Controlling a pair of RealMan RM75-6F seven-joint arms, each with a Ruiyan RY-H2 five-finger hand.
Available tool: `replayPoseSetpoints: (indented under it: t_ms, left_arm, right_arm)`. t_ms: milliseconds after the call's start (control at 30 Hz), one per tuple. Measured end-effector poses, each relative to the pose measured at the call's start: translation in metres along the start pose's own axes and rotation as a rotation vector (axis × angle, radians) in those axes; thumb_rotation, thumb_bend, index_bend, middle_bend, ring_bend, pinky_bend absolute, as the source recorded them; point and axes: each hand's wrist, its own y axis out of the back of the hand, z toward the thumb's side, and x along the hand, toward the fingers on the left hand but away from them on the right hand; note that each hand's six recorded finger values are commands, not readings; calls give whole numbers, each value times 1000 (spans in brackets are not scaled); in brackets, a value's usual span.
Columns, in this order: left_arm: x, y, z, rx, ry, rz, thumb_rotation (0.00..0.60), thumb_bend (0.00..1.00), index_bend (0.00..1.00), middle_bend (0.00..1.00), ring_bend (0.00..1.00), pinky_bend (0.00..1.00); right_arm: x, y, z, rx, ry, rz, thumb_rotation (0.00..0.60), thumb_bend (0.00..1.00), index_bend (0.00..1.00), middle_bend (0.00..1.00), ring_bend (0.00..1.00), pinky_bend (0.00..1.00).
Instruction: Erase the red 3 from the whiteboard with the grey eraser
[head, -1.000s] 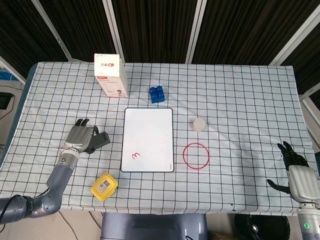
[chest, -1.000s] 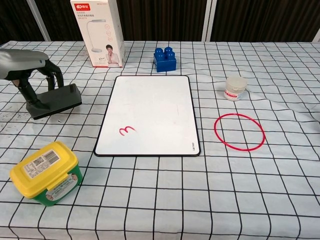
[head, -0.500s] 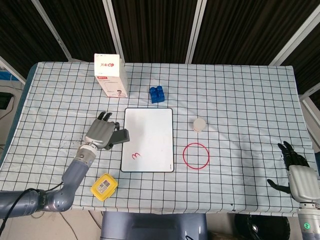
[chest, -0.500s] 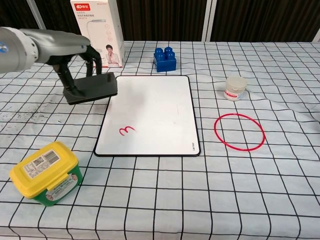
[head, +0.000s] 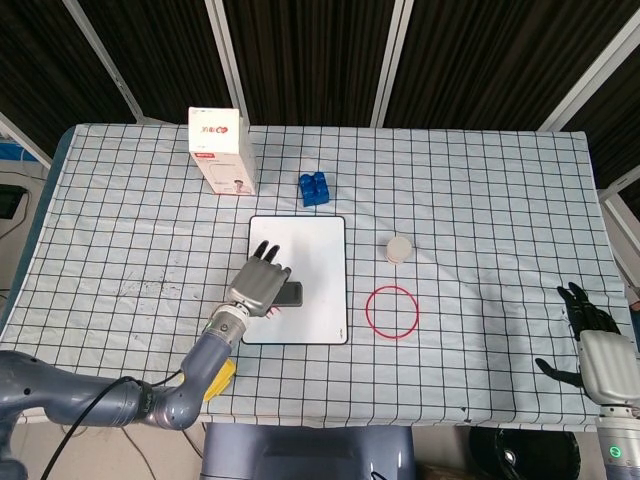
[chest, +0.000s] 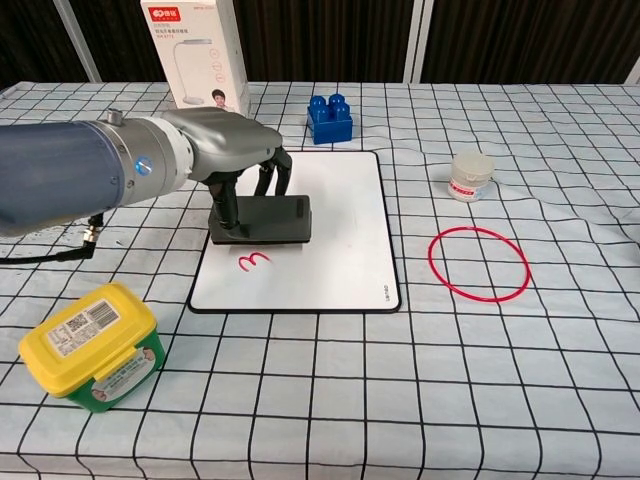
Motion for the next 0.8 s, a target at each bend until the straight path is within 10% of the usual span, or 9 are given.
replayPoseSetpoints:
  t_ms: [800]
  left_arm:
    - [-5,-25,5,34,0,-20,600,244,384,466,54,63]
  right_arm:
    - [0,0,0,0,1,1,600,56,0,50,176,204]
